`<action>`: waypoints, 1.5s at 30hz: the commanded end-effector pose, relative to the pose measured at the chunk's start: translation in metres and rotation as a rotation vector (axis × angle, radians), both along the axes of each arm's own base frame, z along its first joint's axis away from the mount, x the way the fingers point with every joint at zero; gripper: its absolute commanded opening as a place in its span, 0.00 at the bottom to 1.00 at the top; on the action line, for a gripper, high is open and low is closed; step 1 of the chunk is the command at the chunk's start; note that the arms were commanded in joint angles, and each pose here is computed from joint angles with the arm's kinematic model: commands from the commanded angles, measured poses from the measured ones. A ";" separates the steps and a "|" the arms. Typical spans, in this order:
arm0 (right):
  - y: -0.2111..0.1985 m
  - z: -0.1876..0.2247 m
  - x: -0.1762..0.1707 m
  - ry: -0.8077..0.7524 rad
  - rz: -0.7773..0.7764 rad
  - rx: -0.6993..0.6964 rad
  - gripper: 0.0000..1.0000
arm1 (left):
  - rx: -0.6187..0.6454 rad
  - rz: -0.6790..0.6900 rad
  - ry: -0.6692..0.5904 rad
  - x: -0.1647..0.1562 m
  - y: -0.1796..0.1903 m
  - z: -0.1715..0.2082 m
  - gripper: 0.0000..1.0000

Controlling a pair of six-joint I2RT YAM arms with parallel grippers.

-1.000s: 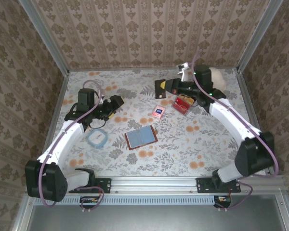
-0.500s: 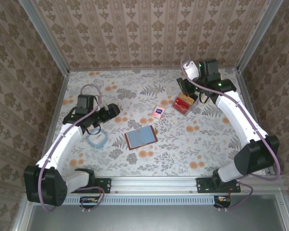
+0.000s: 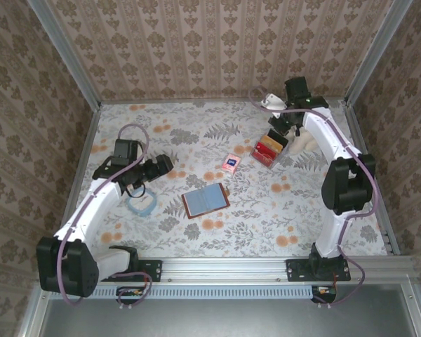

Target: Take the credit cards out of the card holder

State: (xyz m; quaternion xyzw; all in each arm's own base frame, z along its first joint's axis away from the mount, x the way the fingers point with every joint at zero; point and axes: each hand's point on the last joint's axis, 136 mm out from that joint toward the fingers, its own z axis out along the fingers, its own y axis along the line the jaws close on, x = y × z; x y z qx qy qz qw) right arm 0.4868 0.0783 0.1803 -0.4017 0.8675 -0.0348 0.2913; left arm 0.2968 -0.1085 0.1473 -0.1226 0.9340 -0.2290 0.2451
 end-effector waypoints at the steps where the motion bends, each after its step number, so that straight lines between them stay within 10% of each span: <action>1: -0.002 -0.005 0.001 0.027 0.059 -0.044 0.00 | 0.008 -0.003 0.028 -0.003 0.002 -0.007 1.00; 27: -0.025 -0.086 0.023 0.186 -0.024 -0.152 0.09 | -0.071 -0.002 0.102 -0.012 -0.010 -0.026 1.00; 45: -0.015 -0.030 0.027 0.064 -0.066 -0.063 0.28 | -0.081 -0.023 0.105 -0.014 -0.014 -0.025 1.00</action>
